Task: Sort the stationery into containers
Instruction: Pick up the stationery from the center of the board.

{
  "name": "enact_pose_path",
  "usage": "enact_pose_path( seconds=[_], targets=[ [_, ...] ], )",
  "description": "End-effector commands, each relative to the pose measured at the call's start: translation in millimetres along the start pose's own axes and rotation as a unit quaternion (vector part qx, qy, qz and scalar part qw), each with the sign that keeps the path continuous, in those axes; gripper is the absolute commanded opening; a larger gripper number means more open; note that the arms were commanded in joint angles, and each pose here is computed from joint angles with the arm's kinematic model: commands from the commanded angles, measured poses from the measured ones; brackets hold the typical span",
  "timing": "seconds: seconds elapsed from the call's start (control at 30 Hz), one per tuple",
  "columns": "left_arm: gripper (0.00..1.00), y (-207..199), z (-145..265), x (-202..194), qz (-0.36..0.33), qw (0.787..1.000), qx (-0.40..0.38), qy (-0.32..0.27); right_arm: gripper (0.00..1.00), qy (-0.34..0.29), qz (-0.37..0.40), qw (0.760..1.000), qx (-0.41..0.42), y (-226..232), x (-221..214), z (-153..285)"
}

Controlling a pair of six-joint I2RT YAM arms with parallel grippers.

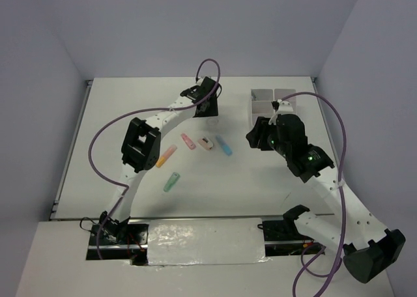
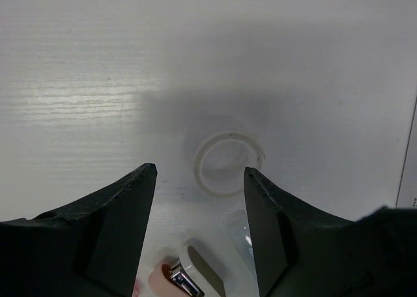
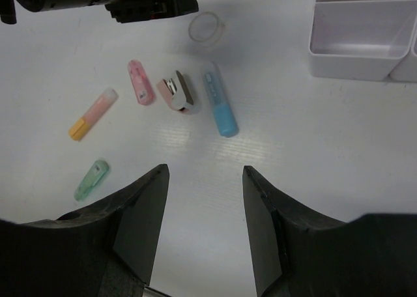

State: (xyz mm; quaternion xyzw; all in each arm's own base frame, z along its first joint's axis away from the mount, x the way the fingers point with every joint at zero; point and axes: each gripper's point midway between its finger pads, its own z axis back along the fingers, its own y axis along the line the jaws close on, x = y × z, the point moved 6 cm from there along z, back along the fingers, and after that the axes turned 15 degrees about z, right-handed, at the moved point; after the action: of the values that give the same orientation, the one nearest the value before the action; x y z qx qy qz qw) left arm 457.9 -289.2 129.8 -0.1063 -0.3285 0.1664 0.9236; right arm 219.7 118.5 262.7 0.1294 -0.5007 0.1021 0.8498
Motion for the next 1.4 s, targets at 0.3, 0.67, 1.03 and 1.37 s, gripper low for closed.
enact_pose_path(
  seconds=[0.3, 0.67, 1.03, 1.37],
  targets=[
    [0.59, 16, -35, -27, 0.007, 1.000, 0.014, 0.020, 0.57, -0.004, 0.013, 0.999, 0.029, 6, -2, -10],
    [0.00, 22, -33, -40, 0.009, 0.999, 0.013, 0.045, 0.57, -0.001, 0.010, 0.998, 0.054, 13, -5, -25],
    [0.00, 9, 120, -11, 0.058, 0.966, -0.248, -0.050, 0.67, -0.026, -0.057, 0.992, 0.110, 40, 17, -51],
    [0.00, 3, 166, -26, 0.026, 0.934, -0.354, -0.042, 0.72, -0.026, -0.085, 0.979, 0.181, 73, 35, -66]
  ],
)
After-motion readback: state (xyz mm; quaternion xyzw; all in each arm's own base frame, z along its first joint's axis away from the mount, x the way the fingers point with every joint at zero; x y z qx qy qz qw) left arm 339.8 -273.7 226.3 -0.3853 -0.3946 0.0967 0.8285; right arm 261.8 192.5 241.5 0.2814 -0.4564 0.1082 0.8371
